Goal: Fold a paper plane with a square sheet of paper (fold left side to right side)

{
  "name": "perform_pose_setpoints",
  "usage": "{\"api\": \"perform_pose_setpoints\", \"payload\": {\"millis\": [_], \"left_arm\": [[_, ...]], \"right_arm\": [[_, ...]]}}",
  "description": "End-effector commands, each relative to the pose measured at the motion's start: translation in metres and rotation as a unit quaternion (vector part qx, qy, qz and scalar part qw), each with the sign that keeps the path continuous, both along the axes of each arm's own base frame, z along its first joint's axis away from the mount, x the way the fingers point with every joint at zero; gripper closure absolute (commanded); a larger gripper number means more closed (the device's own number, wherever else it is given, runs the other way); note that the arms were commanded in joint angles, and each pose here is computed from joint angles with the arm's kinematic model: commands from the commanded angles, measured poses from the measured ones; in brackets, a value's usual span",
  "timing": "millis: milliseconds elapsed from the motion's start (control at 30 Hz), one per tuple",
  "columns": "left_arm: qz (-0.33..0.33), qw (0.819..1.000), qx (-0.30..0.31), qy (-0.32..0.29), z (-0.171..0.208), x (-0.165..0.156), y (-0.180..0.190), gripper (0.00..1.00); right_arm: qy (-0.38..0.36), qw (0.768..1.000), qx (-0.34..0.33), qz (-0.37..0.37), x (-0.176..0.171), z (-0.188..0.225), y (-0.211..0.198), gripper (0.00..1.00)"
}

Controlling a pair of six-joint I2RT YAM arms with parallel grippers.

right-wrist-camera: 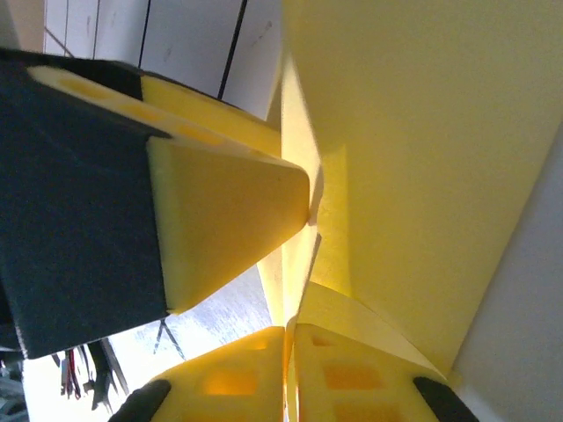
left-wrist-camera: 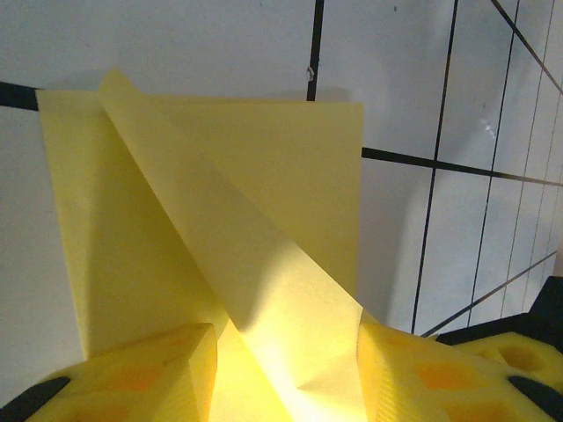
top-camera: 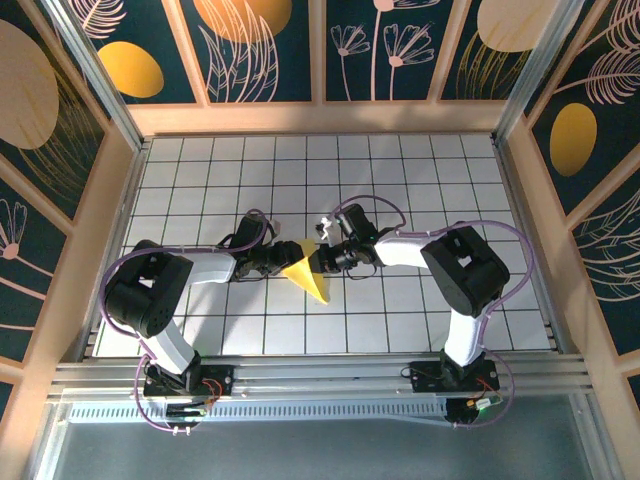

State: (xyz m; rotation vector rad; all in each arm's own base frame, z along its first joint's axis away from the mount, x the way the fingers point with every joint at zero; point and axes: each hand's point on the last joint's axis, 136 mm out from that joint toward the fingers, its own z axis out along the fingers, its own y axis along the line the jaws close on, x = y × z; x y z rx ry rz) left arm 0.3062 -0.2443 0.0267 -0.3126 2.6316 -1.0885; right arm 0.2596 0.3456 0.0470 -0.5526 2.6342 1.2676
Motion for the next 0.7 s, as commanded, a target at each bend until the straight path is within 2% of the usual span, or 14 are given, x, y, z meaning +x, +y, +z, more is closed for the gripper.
{"api": "perform_pose_setpoints", "payload": {"millis": [0,33,667], "left_arm": [[0.008,0.998,0.050,0.027,-0.026,-0.011,0.016,0.54],[0.008,0.998,0.051,0.028,-0.027,-0.012,0.016,0.54],[0.009,0.998,0.051,0.029,-0.026,-0.011,0.016,0.53]], "right_arm": [[0.002,1.000,0.003,0.001,0.003,-0.001,0.001,0.98],[0.002,1.000,0.001,-0.001,0.003,-0.002,0.000,1.00],[0.011,0.998,-0.047,-0.029,0.010,-0.023,-0.019,1.00]]}}
